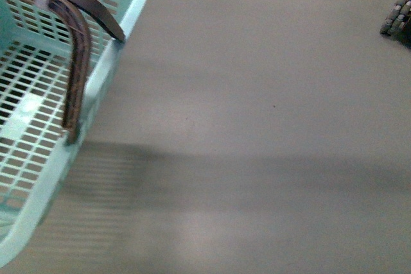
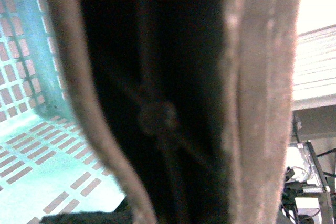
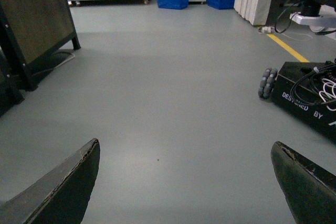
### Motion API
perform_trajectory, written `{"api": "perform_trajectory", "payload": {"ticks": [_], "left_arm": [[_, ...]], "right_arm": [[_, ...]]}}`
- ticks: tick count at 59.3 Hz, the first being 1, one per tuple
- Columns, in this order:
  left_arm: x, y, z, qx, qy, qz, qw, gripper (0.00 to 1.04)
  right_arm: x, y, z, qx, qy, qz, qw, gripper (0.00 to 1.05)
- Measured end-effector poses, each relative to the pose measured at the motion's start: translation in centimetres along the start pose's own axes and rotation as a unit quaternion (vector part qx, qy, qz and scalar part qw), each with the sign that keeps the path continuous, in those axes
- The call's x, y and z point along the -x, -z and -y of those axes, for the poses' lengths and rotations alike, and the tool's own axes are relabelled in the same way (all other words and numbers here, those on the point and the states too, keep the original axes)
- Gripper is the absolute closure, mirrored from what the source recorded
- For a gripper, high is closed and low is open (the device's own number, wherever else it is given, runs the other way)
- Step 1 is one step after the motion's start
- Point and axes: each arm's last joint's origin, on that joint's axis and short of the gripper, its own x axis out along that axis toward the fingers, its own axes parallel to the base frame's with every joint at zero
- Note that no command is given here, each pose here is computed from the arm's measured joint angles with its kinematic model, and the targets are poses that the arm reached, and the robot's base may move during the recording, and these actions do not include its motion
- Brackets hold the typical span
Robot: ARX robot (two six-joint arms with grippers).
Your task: Pick mango and avocado into basket
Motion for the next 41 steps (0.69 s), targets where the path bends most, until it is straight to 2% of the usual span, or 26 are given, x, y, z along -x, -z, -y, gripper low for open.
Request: {"api": "perform_trajectory", "payload": {"ticks": [14, 41], "left_arm": [[5.3, -2.2, 2.0, -0.017, 0.029, 0.044, 0.998, 0.91], [5.7, -2.2, 2.2, -0.021, 0.038, 0.043, 0.998, 0.91]], "right_arm": [[0.0, 0.0, 0.0, 0.0, 0.0, 0.0, 1.0, 0.09], [0.0, 0.0, 0.0, 0.0, 0.0, -0.001, 1.0, 0.09]]}}
